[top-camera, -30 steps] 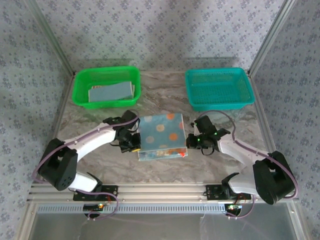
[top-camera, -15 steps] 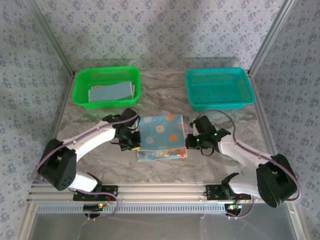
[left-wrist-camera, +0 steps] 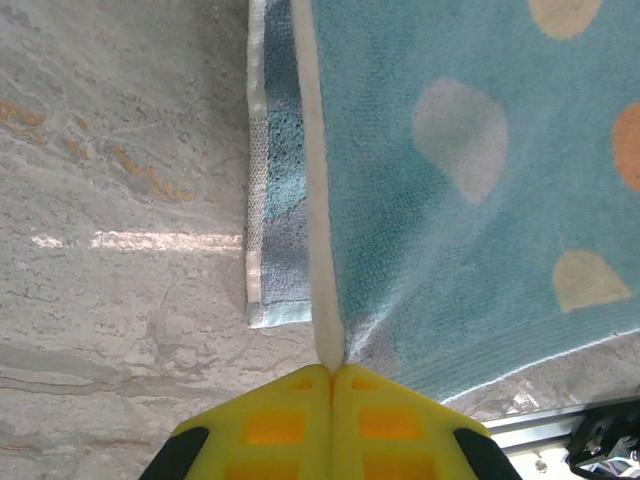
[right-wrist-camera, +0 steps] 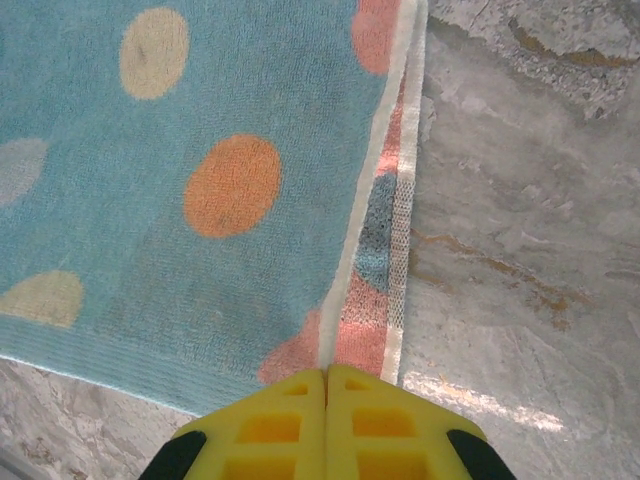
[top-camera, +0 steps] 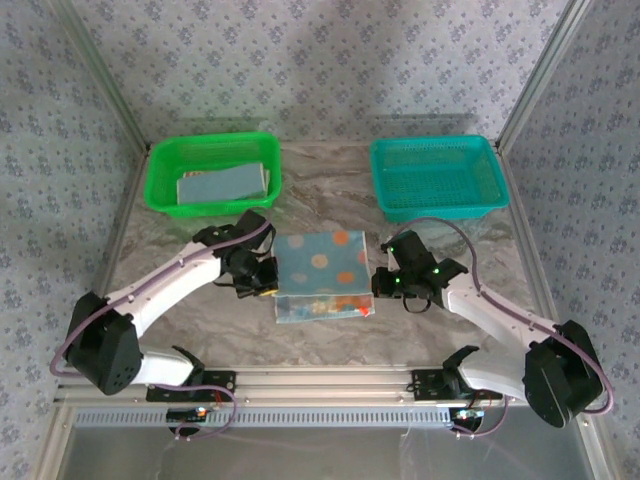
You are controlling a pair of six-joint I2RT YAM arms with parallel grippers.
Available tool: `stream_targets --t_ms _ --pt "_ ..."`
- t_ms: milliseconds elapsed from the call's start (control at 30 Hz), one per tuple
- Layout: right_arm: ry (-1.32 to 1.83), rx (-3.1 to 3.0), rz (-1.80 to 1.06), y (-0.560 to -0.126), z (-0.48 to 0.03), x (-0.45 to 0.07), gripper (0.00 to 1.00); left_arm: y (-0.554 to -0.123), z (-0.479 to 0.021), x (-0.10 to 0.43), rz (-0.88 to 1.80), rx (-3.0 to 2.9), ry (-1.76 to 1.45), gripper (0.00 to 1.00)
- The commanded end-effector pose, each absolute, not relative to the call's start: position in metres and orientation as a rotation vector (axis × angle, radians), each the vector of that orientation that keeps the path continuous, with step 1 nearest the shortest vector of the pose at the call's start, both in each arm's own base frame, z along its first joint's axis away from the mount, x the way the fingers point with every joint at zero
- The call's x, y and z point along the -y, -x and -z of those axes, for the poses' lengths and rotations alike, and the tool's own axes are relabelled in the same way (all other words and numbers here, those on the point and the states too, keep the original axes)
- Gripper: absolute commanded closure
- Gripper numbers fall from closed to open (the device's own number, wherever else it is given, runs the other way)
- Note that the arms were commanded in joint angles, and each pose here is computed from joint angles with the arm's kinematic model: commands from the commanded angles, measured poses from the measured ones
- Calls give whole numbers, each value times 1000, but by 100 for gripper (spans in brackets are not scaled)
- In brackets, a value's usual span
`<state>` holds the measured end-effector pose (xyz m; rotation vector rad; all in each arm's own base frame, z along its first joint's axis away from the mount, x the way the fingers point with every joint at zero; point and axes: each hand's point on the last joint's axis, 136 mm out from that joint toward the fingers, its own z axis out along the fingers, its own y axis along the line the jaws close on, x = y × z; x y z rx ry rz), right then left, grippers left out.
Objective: Fold and stack the towels
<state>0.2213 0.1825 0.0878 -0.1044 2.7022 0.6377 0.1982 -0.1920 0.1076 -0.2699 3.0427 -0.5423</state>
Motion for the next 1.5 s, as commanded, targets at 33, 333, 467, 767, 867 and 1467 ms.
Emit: stream_targets --t_ms 33,333,467,767,867,1467 --pt "86 -2728 -618 -217 -83 -181 97 -186 -94 188 525 -3084 270 100" --pt "118 -2782 -600 -212 -60 -184 97 -179 -62 196 507 -3156 253 100" --pt "123 -2804 -596 -206 -50 -184 97 -177 -52 199 502 -3181 253 100" --pt "141 -2846 -566 -195 -34 -182 97 -170 -33 197 453 -3239 233 100" --pt "147 -2850 -560 -195 -32 -182 97 -169 -32 198 449 -3246 229 100" --pt "154 -2749 -559 -201 -80 -179 97 -179 -90 190 450 -3127 216 100"
